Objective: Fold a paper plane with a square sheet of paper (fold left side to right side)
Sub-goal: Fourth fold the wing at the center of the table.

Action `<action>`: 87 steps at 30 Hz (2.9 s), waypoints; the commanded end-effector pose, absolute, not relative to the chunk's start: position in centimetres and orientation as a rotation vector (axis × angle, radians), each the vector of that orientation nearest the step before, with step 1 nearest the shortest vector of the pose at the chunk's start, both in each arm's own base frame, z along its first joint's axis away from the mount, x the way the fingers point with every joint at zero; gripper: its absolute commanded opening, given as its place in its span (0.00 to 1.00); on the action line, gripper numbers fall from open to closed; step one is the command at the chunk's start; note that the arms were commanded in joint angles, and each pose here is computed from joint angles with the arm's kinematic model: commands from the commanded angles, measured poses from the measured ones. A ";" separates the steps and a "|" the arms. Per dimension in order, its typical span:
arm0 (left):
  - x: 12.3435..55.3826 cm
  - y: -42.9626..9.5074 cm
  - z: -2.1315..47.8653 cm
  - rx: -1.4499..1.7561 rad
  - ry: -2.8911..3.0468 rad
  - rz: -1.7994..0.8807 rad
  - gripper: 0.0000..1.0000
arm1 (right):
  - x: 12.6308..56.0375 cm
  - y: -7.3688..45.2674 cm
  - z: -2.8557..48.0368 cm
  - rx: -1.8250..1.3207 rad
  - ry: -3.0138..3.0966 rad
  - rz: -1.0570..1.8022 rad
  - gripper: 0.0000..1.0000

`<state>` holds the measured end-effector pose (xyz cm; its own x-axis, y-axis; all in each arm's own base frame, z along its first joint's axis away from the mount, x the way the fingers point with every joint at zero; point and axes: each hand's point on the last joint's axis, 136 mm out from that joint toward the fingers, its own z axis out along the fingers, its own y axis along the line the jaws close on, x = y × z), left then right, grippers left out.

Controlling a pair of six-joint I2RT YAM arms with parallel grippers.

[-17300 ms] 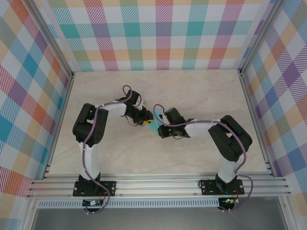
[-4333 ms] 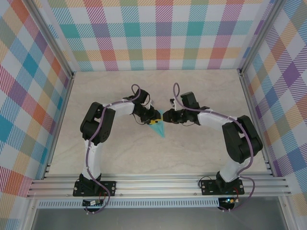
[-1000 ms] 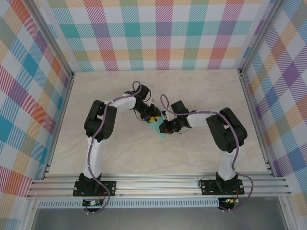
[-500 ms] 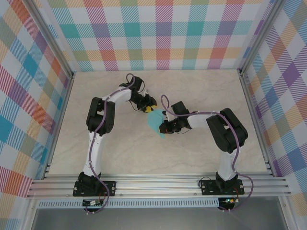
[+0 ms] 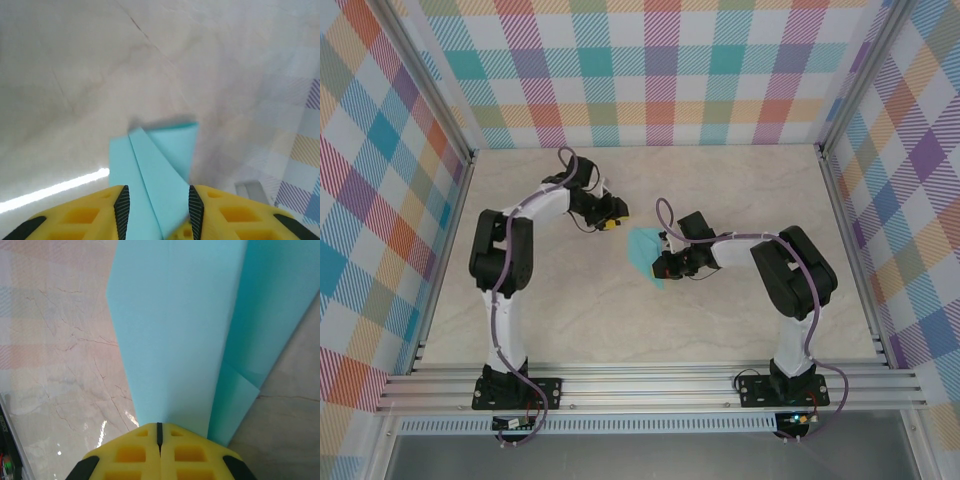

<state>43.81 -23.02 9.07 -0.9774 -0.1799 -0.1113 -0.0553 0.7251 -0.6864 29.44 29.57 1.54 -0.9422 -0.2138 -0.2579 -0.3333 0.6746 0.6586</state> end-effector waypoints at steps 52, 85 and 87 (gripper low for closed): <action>42.8 -28.1 0.1 -0.214 2.884 -0.858 0.18 | 24.9 24.9 -3.9 -0.352 3.031 0.885 0.00; 46.9 -22.2 12.5 -0.171 2.516 -1.031 0.43 | 30.1 27.5 6.9 -0.384 2.622 1.079 0.24; 45.0 -21.8 12.5 -0.180 2.525 -1.033 0.45 | 30.9 26.0 8.1 -0.338 2.586 1.016 0.34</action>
<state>45.91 -22.40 10.26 -0.9282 -0.2617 -0.2644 -0.0153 0.7369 -0.6759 29.66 27.68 5.90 -0.9335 -0.1504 -0.3256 -0.3352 0.6889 0.6427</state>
